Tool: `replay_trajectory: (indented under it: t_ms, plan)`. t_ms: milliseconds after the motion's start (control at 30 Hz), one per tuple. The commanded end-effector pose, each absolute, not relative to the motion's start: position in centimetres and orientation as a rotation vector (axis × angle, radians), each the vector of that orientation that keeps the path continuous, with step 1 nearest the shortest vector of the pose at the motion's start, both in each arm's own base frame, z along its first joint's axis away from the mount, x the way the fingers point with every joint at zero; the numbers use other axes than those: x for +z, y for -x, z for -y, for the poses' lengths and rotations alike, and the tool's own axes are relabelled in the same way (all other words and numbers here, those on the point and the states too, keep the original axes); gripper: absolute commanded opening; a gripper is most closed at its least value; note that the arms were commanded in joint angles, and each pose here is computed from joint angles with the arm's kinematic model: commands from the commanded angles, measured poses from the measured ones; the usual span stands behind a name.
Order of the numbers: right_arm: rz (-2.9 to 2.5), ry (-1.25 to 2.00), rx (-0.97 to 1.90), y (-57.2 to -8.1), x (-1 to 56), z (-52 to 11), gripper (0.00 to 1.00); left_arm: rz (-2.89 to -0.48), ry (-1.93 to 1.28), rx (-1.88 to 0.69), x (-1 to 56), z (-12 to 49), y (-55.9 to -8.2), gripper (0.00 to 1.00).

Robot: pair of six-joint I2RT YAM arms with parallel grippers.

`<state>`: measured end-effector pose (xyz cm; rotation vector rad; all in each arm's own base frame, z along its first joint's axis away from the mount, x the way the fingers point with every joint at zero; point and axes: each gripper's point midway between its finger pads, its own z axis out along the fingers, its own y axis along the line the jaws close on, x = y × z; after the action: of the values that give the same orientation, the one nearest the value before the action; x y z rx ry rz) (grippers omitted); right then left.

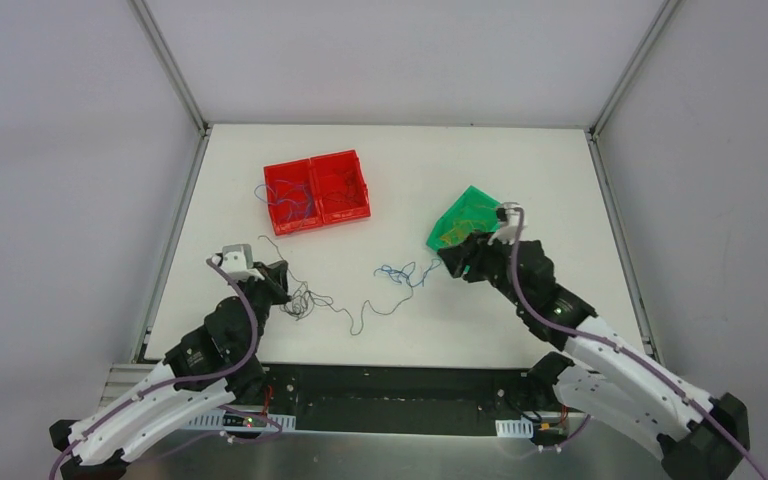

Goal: Untangle the cables

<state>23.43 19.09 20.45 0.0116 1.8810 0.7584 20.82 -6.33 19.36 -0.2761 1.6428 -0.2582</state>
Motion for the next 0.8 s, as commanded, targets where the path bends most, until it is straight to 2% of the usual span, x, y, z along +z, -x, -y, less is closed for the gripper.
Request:
replay_trajectory:
  t_ms: [0, 100, 200, 500, 767]
  plan:
    - [-1.917, 0.292, 0.947, -21.2, 20.7, -25.4, 0.59, -1.610, 0.026, -0.466, 22.1, 11.2, -20.2, 0.00]
    - [-1.922, 0.406, 0.912, -20.1, 19.9, -27.4, 0.76, -1.568, -0.142, -0.599, 22.6, 14.4, -19.2, 0.00]
    - [-1.897, 0.498, 0.914, -19.0, 19.9, -29.2, 0.82, -1.504, -0.332, -0.759, 23.6, 18.0, -17.5, 0.00]
    - [-1.810, 0.679, 1.061, -15.4, 20.2, -32.9, 0.84, -1.509, -0.707, -1.017, 23.1, 25.0, -14.0, 0.00]
    - [-1.774, 0.784, 1.098, -13.4, 19.6, -34.8, 0.84, -1.457, -0.741, -1.065, 23.4, 25.6, -13.3, 0.00]
